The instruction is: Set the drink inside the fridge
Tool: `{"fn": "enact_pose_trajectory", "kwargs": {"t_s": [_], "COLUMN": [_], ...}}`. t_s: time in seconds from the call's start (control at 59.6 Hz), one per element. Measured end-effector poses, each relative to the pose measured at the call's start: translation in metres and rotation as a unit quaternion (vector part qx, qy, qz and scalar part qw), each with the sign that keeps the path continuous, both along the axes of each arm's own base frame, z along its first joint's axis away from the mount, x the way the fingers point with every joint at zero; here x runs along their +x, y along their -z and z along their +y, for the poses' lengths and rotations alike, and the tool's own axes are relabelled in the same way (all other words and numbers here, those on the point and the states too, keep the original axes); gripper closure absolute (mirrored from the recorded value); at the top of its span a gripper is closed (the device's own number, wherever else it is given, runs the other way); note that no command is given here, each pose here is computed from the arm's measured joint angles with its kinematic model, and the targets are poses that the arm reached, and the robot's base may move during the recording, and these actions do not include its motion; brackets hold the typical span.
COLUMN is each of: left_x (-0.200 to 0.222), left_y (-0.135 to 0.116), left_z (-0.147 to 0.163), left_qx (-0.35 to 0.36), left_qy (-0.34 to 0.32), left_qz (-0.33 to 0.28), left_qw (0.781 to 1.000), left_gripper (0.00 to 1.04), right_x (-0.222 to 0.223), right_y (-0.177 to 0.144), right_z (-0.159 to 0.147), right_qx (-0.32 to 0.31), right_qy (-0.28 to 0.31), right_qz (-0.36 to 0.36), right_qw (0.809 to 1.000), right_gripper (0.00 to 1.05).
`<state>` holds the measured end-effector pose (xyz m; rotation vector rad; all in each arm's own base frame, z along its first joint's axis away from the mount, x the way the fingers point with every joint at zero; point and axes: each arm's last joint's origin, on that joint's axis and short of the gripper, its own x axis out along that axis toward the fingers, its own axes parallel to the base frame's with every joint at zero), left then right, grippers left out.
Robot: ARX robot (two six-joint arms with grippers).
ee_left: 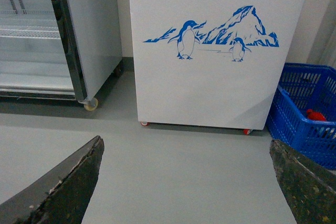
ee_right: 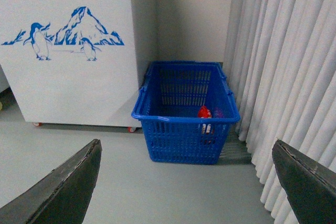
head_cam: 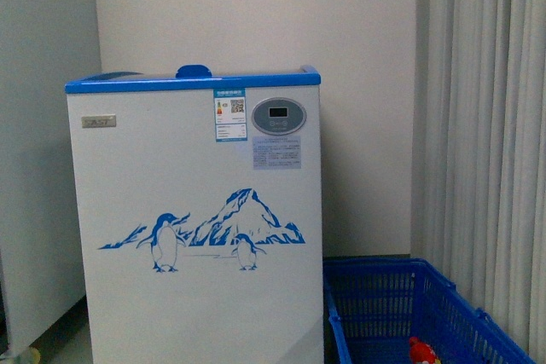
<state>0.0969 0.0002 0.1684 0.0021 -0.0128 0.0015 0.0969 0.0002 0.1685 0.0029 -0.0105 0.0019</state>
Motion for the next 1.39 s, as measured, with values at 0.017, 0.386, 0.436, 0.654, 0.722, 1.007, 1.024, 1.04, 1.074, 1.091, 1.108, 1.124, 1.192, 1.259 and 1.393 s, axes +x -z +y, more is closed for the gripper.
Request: {"fn": "enact_pose_trajectory", "kwargs": {"t_s": [0.017,0.386,0.436,0.654,0.722,1.007,1.024,1.04,1.074,1.091,1.108,1.124,1.192,1.259,1.393], "left_x": [0.0,0.0,0.0,0.0,0.0,0.0,0.0,0.0,0.0,0.0,0.0,0.0,0.0,0.0,0.0], "left_y": [0.0,0.0,0.0,0.0,0.0,0.0,0.0,0.0,0.0,0.0,0.0,0.0,0.0,0.0,0.0], "left_z": [0.0,0.0,0.0,0.0,0.0,0.0,0.0,0.0,0.0,0.0,0.0,0.0,0.0,0.0,0.0], "left_qx": [0.0,0.0,0.0,0.0,0.0,0.0,0.0,0.0,0.0,0.0,0.0,0.0,0.0,0.0,0.0], "left_qy": [0.0,0.0,0.0,0.0,-0.001,0.0,0.0,0.0,0.0,0.0,0.0,0.0,0.0,0.001,0.0], "left_qz": [0.0,0.0,0.0,0.0,0.0,0.0,0.0,0.0,0.0,0.0,0.0,0.0,0.0,0.0,0.0], "left_qw": [1.0,1.0,1.0,1.0,1.0,1.0,1.0,1.0,1.0,1.0,1.0,1.0,1.0,1.0,1.0], "left_gripper": [0.08,0.08,0.08,0.08,0.08,0.08,0.08,0.08,0.08,0.08,0.08,0.08,0.08,0.08,0.08], "right_x": [0.0,0.0,0.0,0.0,0.0,0.0,0.0,0.0,0.0,0.0,0.0,0.0,0.0,0.0,0.0], "right_y": [0.0001,0.0,0.0,0.0,0.0,0.0,0.0001,0.0,0.0,0.0001,0.0,0.0001,0.0,0.0001,0.0], "right_z": [0.0,0.0,0.0,0.0,0.0,0.0,0.0,0.0,0.0,0.0,0.0,0.0,0.0,0.0,0.0], "right_qx": [0.0,0.0,0.0,0.0,0.0,0.0,0.0,0.0,0.0,0.0,0.0,0.0,0.0,0.0,0.0], "right_qy": [0.0,0.0,0.0,0.0,0.0,0.0,0.0,0.0,0.0,0.0,0.0,0.0,0.0,0.0,0.0], "right_qz": [0.0,0.0,0.0,0.0,0.0,0.0,0.0,0.0,0.0,0.0,0.0,0.0,0.0,0.0,0.0], "right_qw": [1.0,1.0,1.0,1.0,1.0,1.0,1.0,1.0,1.0,1.0,1.0,1.0,1.0,1.0,1.0], "right_gripper": [0.07,0.07,0.07,0.07,0.07,0.07,0.07,0.07,0.07,0.07,0.07,0.07,0.07,0.07,0.07]}}
